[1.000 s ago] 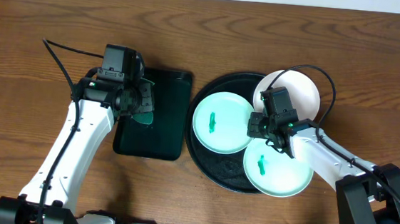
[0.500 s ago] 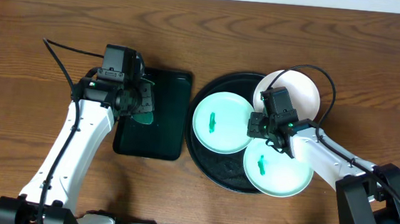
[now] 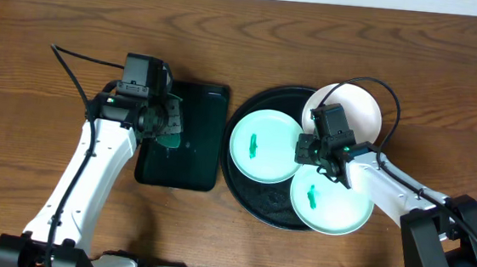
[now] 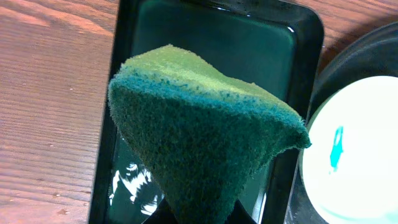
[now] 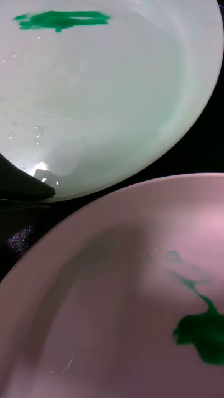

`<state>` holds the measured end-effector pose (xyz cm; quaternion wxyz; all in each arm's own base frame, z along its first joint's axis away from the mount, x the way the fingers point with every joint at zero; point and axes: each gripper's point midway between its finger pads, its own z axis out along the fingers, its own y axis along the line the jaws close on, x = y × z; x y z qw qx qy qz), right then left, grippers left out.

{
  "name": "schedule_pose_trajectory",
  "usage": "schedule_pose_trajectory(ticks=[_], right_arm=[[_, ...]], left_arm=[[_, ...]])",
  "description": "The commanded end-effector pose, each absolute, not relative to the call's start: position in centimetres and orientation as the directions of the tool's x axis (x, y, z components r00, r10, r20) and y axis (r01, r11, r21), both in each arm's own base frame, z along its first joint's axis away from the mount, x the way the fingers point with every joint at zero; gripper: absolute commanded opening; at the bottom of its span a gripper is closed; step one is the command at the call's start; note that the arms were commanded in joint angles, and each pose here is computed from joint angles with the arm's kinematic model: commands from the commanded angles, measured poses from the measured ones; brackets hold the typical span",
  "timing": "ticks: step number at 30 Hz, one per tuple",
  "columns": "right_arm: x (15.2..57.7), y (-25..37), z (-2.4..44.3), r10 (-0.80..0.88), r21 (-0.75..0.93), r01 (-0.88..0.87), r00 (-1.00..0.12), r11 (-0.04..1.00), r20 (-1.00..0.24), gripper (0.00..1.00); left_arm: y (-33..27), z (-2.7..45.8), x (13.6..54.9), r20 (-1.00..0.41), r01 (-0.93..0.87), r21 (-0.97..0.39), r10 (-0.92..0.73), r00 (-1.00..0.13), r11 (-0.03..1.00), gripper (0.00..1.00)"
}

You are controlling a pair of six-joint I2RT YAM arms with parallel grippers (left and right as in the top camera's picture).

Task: Clean dirty plates on tray and stack at the side
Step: 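Lift the green sponge with the left gripper above the black tray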

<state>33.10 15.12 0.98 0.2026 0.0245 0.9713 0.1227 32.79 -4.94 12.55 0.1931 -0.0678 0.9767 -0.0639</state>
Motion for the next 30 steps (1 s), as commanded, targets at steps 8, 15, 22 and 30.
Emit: schedule_pose_trajectory(ticks=[8, 15, 22, 30], right_arm=[[33.2, 15.0, 1.2, 0.097, 0.236, 0.0, -0.911, 0.972, -0.4, 0.01], [33.2, 15.0, 1.2, 0.097, 0.236, 0.0, -0.912, 0.972, -0.4, 0.01], [33.2, 15.0, 1.2, 0.097, 0.237, 0.0, -0.911, 0.972, -0.4, 0.01], [33.2, 15.0, 1.2, 0.097, 0.236, 0.0, -0.911, 0.972, -0.4, 0.01]], left_arm=[[-4.6, 12.9, 33.1, -0.391, -0.158, -0.128, -0.196, -0.899, 0.979, 0.07], [-3.9, 13.2, 33.7, -0.423, -0.192, -0.096, -0.214, -0.88, 0.977, 0.07], [-4.3, 12.8, 33.7, -0.411, -0.212, -0.109, -0.238, -0.88, 0.971, 0.07], [-5.3, 13.0, 34.0, -0.414, -0.241, -0.153, -0.283, -0.865, 0.958, 0.07]])
